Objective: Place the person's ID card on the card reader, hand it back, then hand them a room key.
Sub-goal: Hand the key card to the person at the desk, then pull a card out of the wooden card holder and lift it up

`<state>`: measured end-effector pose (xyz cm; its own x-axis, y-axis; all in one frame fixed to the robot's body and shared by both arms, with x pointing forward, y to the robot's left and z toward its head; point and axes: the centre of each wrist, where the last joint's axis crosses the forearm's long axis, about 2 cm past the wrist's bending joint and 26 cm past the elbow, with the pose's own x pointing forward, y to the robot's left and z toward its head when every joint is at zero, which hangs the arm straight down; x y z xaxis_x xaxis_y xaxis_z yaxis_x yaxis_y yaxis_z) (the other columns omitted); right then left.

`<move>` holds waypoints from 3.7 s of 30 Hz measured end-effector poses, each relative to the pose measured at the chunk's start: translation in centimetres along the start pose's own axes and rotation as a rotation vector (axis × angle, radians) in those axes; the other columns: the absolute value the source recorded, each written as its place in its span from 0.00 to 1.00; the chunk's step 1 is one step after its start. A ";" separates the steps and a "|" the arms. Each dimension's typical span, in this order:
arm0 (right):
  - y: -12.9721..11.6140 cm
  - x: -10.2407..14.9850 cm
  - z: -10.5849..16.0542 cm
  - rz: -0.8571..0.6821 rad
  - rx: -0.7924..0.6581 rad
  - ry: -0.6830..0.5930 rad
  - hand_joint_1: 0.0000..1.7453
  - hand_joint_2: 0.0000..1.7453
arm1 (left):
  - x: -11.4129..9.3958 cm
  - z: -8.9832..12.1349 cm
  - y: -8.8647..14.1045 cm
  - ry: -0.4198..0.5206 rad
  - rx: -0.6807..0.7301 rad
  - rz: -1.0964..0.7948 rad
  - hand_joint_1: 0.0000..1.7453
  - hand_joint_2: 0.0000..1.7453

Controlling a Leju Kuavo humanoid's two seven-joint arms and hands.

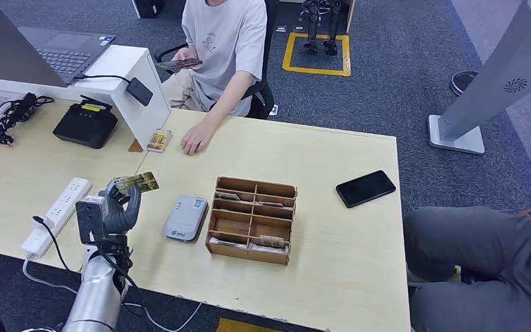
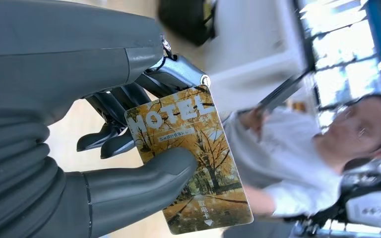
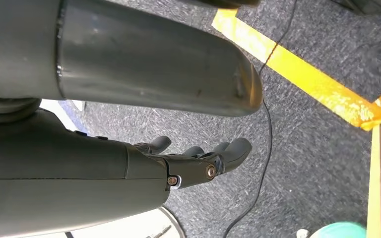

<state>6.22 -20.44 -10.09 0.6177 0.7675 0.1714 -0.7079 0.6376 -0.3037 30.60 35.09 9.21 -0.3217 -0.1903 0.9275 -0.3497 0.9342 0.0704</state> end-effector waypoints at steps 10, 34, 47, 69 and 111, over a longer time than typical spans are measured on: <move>-1.0 4.4 0.1 -0.045 -0.029 -0.020 0.00 0.00 | 10.4 -13.0 -5.4 -0.378 0.033 -0.348 1.00 1.00; -0.9 4.6 0.2 -0.047 -0.007 -0.025 0.00 0.00 | 12.0 -15.9 -8.2 -0.725 0.000 -1.044 1.00 1.00; -0.9 4.6 0.2 -0.053 -0.006 -0.019 0.00 0.00 | 11.3 -15.6 -8.5 -0.747 -0.056 -1.105 1.00 1.00; -0.2 3.4 0.3 -0.197 -0.034 0.044 0.00 0.00 | 7.2 -10.6 -8.9 -0.543 -0.252 -0.705 0.00 1.00; 0.3 2.6 0.3 -0.282 -0.051 0.058 0.00 0.00 | 9.5 -3.6 -12.3 -0.766 -0.538 -0.569 0.00 1.00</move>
<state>7.52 -18.25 -9.40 0.8071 0.5547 0.2021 -0.4884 0.8197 -0.2992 34.98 22.91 18.45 -0.7620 -0.5986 0.2472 -0.2505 0.6244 0.7398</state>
